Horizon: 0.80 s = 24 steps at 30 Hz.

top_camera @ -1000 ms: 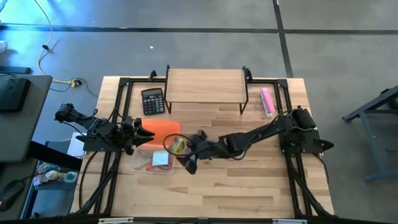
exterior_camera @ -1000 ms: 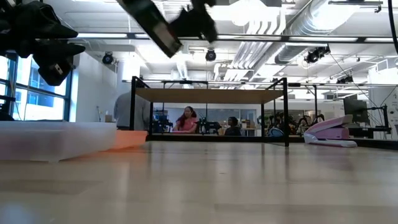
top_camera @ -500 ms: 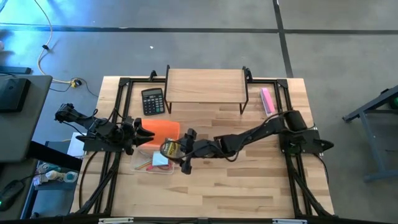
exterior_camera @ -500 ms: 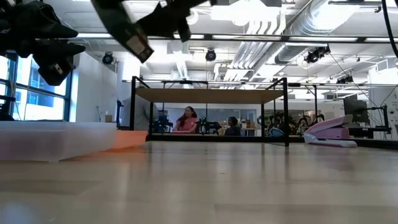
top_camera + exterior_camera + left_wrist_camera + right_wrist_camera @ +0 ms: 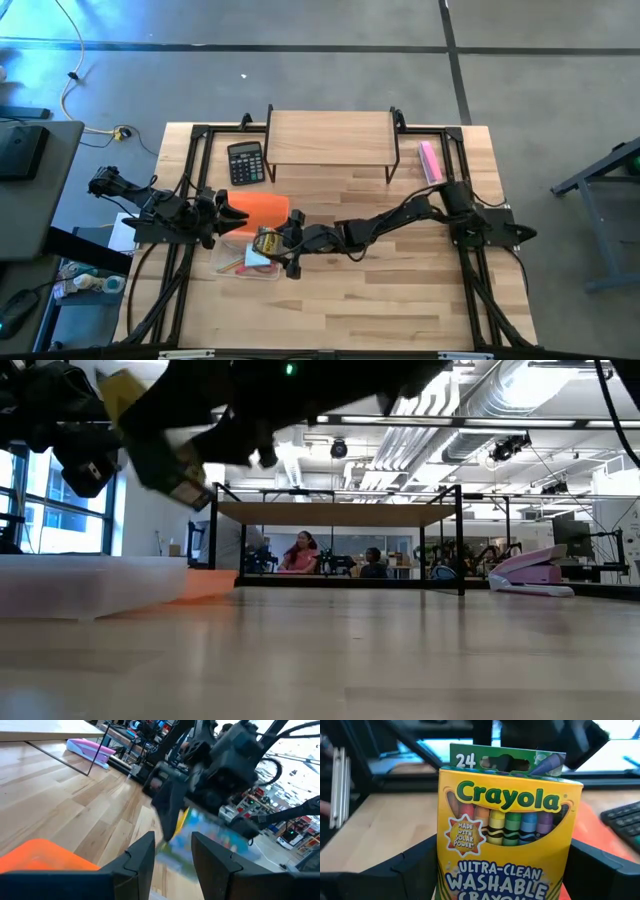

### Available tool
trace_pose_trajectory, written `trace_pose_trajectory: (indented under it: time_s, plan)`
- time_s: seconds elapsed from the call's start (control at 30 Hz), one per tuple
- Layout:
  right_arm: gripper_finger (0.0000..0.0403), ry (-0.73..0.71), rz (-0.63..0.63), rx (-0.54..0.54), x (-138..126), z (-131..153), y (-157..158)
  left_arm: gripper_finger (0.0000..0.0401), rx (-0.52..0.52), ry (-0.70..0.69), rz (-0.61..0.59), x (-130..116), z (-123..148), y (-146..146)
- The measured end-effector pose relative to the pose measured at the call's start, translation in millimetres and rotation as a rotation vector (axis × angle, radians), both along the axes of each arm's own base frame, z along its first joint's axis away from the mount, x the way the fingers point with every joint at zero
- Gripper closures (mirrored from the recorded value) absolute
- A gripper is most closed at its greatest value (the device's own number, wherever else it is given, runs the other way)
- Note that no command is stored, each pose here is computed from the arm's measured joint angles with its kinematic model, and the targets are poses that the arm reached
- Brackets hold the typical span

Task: Pack school essentials
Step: Put the yellow crayon box into the supply box

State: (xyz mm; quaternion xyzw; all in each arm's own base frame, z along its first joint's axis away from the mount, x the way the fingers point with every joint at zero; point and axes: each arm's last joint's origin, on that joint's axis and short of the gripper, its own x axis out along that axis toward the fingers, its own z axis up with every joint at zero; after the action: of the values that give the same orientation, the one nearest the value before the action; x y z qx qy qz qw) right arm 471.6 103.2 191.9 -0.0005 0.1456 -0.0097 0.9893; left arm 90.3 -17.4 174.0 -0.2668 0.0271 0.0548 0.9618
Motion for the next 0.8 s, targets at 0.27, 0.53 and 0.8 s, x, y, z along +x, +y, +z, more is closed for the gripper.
trace_pose_trajectory:
  time_s: [0.27, 0.53, 0.8]
  plan:
    - [0.0071, -0.005, 0.064, 0.004, 8.1, -23.6, -2.9, 0.0284, 0.0, 0.0, 0.0, 0.0, 0.0, 0.0]
    - [0.0071, -0.003, 0.055, -0.013, 12.8, -39.2, -9.5, 0.0284, 0.0, 0.0, 0.0, 0.0, 0.0, 0.0]
    - [0.0071, -0.02, 0.062, -0.041, 13.8, -36.1, -12.4, 0.0284, 0.0, 0.0, 0.0, 0.0, 0.0, 0.0]
